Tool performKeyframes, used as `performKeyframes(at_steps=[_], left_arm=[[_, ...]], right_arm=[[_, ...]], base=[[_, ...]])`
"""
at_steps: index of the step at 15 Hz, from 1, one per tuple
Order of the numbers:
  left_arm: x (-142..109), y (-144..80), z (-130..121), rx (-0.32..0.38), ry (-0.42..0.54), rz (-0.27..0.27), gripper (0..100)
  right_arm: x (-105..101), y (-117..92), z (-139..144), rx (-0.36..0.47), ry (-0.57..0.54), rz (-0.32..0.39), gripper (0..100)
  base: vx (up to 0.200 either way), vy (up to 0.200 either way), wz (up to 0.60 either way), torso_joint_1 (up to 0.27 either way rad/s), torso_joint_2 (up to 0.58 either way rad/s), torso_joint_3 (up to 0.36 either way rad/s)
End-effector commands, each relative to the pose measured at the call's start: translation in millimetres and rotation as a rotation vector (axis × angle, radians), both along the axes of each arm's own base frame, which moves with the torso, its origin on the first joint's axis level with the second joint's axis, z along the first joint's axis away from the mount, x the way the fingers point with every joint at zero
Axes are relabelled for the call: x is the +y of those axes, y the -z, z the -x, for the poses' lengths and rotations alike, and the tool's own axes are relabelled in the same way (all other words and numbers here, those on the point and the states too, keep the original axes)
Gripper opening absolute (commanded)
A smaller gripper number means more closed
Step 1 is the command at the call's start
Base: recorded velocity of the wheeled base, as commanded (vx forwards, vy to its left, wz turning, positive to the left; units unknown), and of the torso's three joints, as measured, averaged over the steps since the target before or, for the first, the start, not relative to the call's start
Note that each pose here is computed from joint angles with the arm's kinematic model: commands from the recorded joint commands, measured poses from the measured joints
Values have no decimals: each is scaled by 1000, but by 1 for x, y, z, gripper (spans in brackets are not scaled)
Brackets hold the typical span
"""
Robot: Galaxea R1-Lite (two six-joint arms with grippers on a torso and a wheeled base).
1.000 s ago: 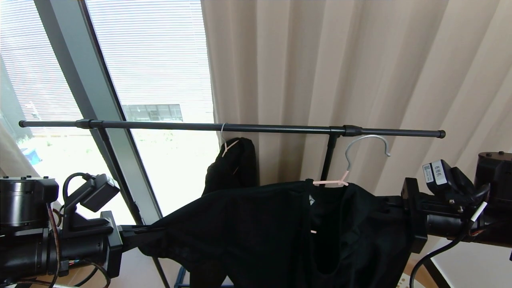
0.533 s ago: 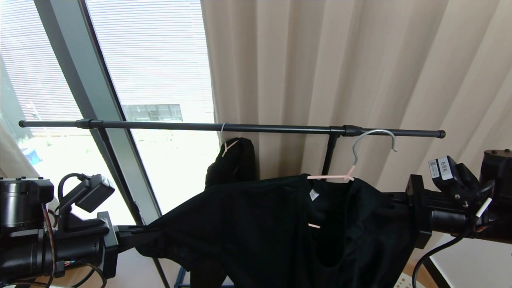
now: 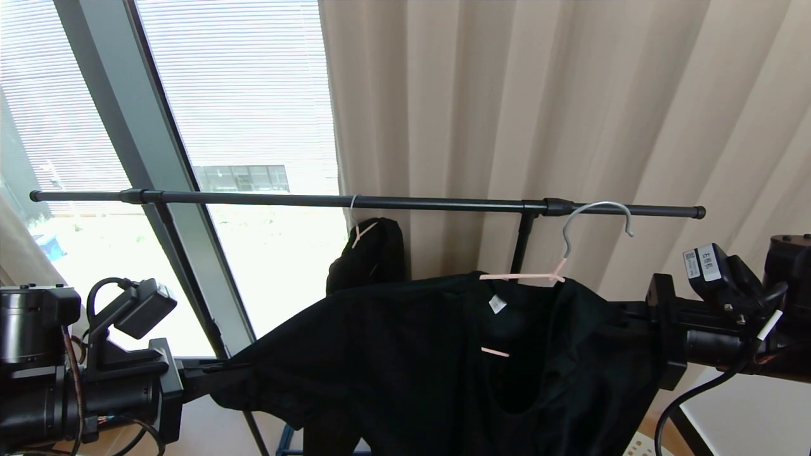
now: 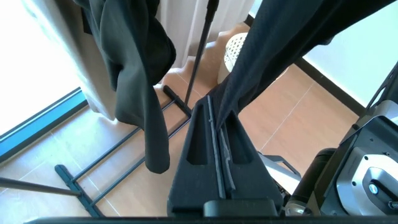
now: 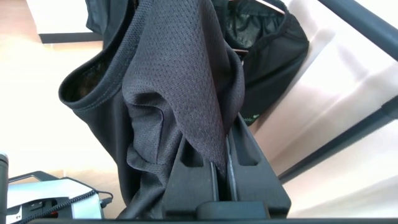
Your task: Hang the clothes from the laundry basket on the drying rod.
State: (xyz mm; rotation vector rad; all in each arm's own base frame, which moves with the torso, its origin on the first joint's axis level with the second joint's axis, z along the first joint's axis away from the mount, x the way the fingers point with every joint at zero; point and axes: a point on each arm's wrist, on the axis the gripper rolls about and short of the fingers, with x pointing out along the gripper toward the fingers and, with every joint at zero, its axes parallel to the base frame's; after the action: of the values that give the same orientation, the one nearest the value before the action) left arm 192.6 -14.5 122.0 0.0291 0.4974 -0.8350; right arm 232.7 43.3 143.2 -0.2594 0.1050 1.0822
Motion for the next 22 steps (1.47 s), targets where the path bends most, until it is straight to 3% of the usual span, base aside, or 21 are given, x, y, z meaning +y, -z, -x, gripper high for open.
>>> performKeyframes(at_steps=[1,5,6,8,9,11,13,17,18,20,22], left_arm=[[2,1,0,3,3,9,0],[2,0,2,-4,16,17,0],[2,-1,2,-12,35,30,100],[3,-5,4,-29,66,59,100],[4,-14,8,-70,126,114,100],[2,-28,1,-117,150,120,100],[-18,-48,-10,-154,215,126,100],[-64,-85,-27,-173,252,99,100],[-80,-98,-31,-156,310,100,100],[-98,-107,-36,-128,377,82,100],[-114,-102,-45,-102,409,40,100]], right_arm=[[0,0,0,0,-1,-1,0],[0,1,-1,2,0,0,0],[0,1,-1,2,1,1,0],[0,2,-1,6,1,2,0],[0,5,-3,19,2,4,0],[4,8,-2,31,-13,7,0],[12,14,-2,55,-42,14,0],[26,23,-1,91,-75,35,0],[30,26,-2,101,-75,44,0],[32,27,-2,102,-79,47,0],[35,26,-1,99,-92,49,0]], base=[[0,0,0,0,0,0],[0,0,0,0,0,0],[0,0,0,0,0,0],[0,0,0,0,0,0],[0,0,0,0,0,0],[0,0,0,0,0,0],[0,0,0,0,0,0],[0,0,0,0,0,0],[0,0,0,0,0,0],[0,0,0,0,0,0],[0,0,0,0,0,0]])
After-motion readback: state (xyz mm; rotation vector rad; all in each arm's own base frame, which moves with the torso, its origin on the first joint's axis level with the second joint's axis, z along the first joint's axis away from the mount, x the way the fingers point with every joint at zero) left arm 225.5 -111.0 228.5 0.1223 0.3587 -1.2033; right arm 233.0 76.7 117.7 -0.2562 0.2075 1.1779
